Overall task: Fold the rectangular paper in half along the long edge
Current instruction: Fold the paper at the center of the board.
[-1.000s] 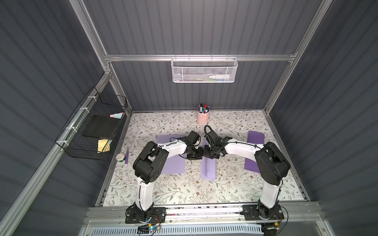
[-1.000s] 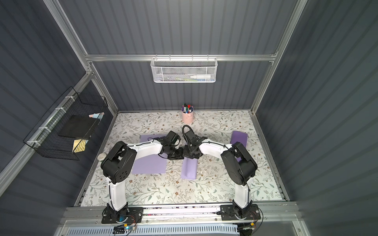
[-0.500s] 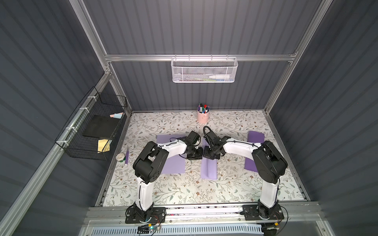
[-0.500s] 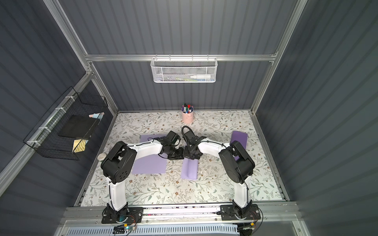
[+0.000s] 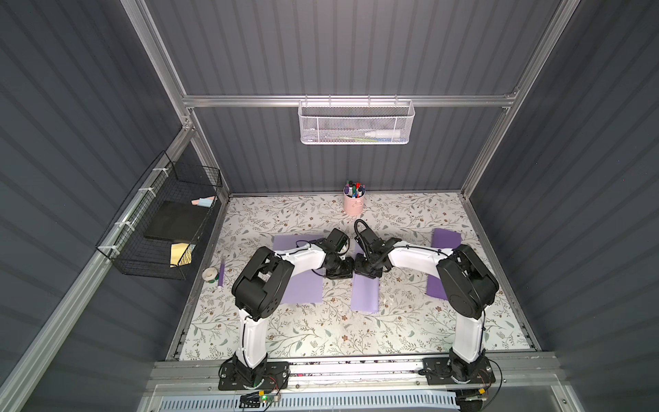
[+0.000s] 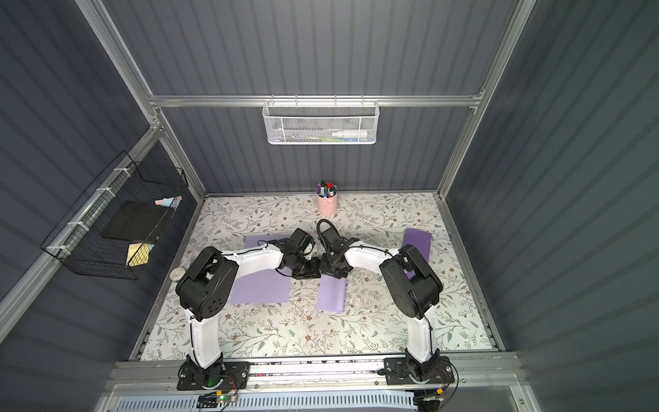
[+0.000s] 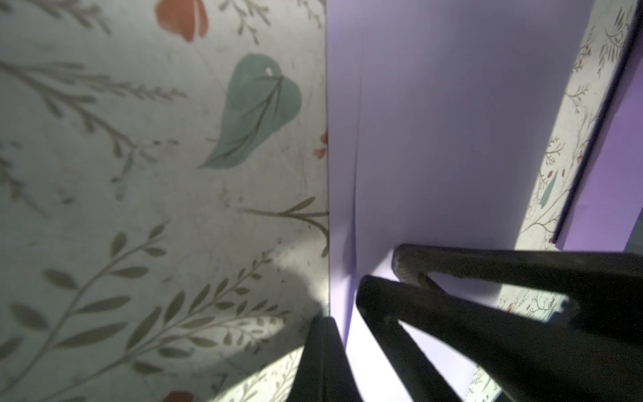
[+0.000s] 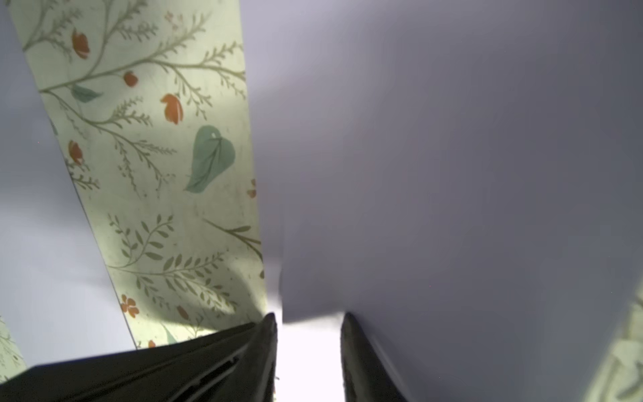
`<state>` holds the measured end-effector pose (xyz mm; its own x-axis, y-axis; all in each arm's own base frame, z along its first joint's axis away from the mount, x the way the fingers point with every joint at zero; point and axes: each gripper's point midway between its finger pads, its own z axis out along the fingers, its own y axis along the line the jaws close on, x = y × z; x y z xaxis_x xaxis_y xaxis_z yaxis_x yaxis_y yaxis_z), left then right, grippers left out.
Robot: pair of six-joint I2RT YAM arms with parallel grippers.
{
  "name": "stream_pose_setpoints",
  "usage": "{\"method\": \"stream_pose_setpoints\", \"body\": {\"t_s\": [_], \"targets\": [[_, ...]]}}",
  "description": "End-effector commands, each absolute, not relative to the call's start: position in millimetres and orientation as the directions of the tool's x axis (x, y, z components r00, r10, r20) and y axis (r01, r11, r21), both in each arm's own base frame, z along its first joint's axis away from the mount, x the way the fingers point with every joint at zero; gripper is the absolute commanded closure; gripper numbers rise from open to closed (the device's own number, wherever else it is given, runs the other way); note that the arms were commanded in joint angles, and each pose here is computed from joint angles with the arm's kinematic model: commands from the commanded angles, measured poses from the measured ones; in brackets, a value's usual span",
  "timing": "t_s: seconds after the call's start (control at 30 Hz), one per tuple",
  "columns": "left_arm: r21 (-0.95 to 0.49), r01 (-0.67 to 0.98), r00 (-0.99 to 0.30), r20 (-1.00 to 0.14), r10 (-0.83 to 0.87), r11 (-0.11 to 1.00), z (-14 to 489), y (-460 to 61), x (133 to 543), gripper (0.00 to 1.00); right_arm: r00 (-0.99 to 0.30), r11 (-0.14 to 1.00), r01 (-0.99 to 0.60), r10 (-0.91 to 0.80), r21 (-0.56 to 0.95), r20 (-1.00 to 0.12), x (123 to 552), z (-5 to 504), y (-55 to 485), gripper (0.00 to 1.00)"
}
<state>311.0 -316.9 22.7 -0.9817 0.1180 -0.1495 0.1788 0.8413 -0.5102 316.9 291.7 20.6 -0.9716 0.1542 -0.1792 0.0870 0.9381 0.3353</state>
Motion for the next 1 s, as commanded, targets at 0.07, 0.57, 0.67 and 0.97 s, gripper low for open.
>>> {"method": "stream_pose_setpoints", "body": {"t_s": [0.07, 0.57, 0.67, 0.97], "targets": [[-0.427, 0.145, -0.989, -0.046, 0.138, 0.893, -10.6, -299.4, 290.6, 1.0, -0.975, 0.938, 0.128, 0.179, 0.323, -0.133, 305.9, 4.1, 281.9, 0.54], [-0.518, 0.187, -0.982, -0.121, 0.145, 0.834, 17.4, -311.3, 294.3, 1.0, -0.97, 0.891, 0.172, 0.228, 0.419, -0.086, 299.2, -4.1, 274.2, 0.96], [-0.547, 0.193, -0.981, -0.134, 0.142, 0.815, 24.2, -315.7, 297.0, 1.0, -0.971, 0.89, 0.171, 0.224, 0.423, -0.078, 297.2, -5.9, 273.9, 0.99], [-0.598, 0.217, -0.974, -0.188, 0.128, 0.771, 49.6, -326.4, 307.2, 0.99, -0.975, 0.885, 0.168, 0.216, 0.434, -0.062, 295.2, -10.3, 274.7, 1.0]]}}
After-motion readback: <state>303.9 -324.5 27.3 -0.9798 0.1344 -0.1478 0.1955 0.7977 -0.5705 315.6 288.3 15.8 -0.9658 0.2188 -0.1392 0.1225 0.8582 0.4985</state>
